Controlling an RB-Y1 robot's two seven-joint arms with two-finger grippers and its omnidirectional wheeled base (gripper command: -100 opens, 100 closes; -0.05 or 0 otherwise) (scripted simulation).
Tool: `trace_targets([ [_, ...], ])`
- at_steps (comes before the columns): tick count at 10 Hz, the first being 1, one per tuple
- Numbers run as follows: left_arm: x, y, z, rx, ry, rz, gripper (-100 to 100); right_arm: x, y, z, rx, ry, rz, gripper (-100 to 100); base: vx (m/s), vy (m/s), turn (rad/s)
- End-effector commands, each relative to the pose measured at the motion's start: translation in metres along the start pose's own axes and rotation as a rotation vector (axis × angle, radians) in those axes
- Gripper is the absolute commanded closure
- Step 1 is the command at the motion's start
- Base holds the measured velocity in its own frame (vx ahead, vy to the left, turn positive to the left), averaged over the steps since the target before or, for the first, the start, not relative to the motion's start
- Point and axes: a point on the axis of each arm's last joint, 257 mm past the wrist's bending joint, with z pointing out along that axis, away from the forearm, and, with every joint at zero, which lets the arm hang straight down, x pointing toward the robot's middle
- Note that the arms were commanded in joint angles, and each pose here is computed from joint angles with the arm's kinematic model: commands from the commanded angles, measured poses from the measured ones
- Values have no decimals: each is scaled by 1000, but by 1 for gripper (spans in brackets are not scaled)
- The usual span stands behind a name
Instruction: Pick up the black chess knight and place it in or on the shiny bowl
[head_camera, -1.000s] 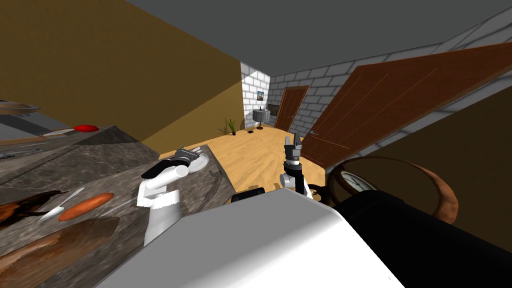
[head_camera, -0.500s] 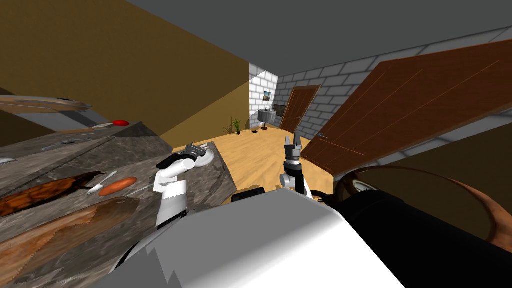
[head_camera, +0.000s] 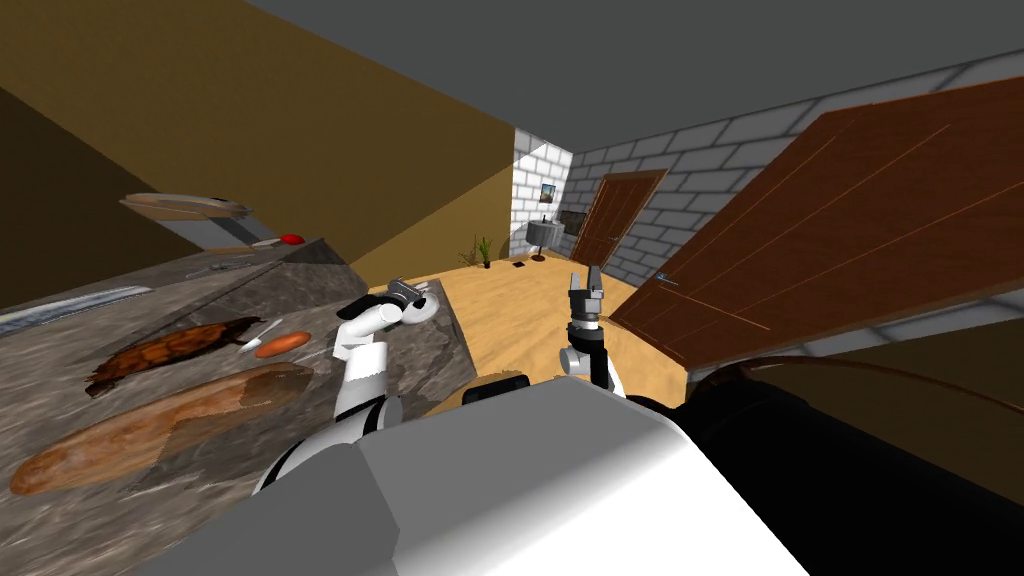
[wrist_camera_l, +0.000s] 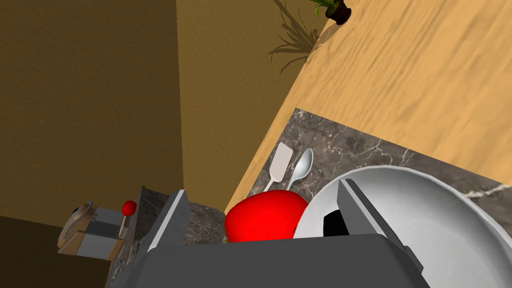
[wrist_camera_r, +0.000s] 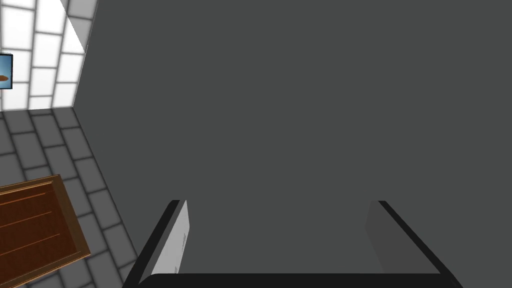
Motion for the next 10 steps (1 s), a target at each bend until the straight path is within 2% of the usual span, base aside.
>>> trace_targets([
  [1, 16, 1, 11, -9, 20, -2, -100, 0, 0, 0, 0, 0, 0, 0, -13, -26, 52],
  [2, 9, 10, 14, -28, 6, -7, -100, 0, 0, 0, 0, 0, 0, 0, -2, -7, -42],
  [3, 35, 7, 22, -24, 54, 26, -100, 0, 0, 0, 0, 0, 0, 0, -18, -16, 360],
  [5, 54, 6, 34, -36, 73, 21, -100, 0, 0, 0, 0, 0, 0, 0, -26, -34, 140],
  [7, 45, 18, 38, -62, 56, 15, -100, 0, 0, 0, 0, 0, 0, 0, -5, 0, -21],
  [8, 73, 13, 45, -55, 104, 47, -100, 0, 0, 0, 0, 0, 0, 0, -34, -15, 333],
  [10, 89, 13, 54, -67, 118, 48, -100, 0, 0, 0, 0, 0, 0, 0, -25, -30, 166],
])
